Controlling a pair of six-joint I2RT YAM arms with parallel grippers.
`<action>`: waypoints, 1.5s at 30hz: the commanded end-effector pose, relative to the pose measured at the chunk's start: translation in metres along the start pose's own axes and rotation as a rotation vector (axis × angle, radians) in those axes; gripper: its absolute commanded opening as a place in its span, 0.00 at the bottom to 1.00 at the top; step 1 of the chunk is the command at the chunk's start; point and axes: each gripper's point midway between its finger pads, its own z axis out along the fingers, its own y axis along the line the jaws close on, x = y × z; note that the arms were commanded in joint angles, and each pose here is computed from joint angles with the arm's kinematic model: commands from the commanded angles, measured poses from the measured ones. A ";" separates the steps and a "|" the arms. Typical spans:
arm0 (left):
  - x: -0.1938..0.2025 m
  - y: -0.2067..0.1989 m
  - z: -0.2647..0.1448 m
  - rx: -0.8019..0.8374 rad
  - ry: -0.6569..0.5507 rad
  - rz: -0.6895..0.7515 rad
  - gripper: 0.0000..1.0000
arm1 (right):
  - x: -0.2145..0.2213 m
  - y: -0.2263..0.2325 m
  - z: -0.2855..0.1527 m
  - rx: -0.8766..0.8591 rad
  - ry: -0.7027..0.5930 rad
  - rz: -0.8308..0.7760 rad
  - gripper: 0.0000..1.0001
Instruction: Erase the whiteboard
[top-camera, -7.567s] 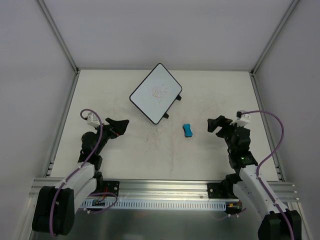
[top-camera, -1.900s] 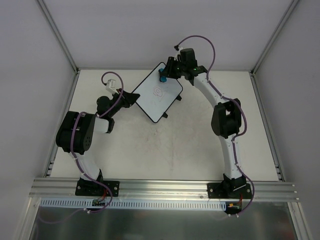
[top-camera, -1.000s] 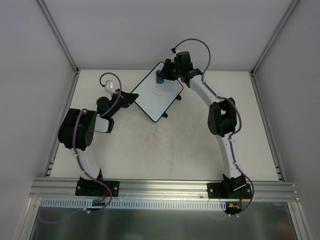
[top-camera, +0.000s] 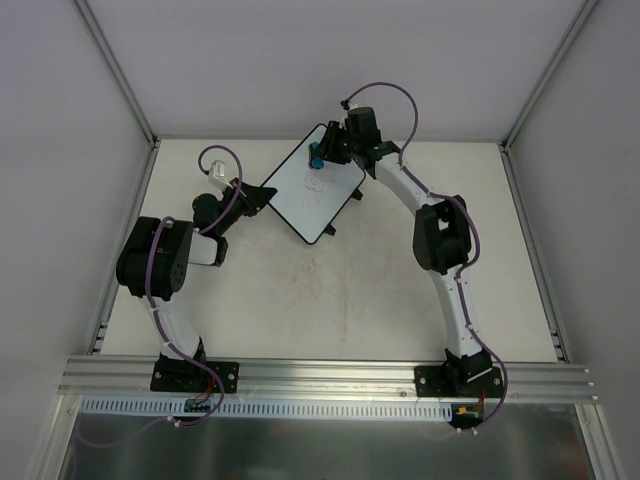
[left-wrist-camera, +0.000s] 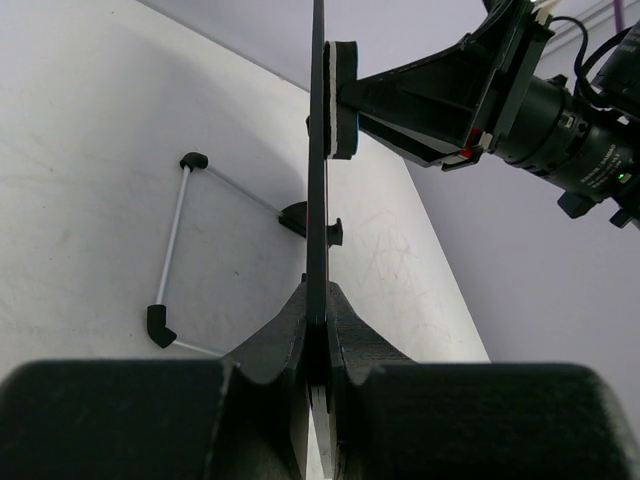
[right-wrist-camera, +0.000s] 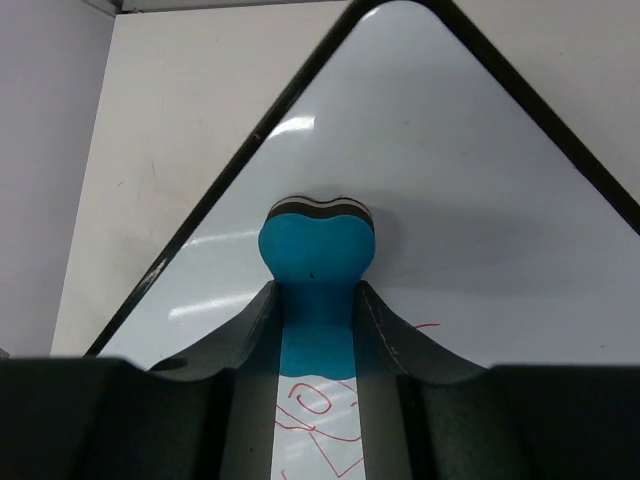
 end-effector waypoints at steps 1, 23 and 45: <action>-0.007 -0.020 -0.003 0.119 -0.045 0.118 0.00 | 0.013 -0.035 -0.001 0.103 0.027 0.085 0.00; -0.005 -0.023 -0.003 0.129 -0.041 0.112 0.00 | 0.044 -0.097 -0.027 0.260 0.105 0.189 0.00; -0.003 -0.026 0.000 0.136 -0.034 0.123 0.00 | 0.089 0.082 -0.020 -0.105 0.174 -0.351 0.00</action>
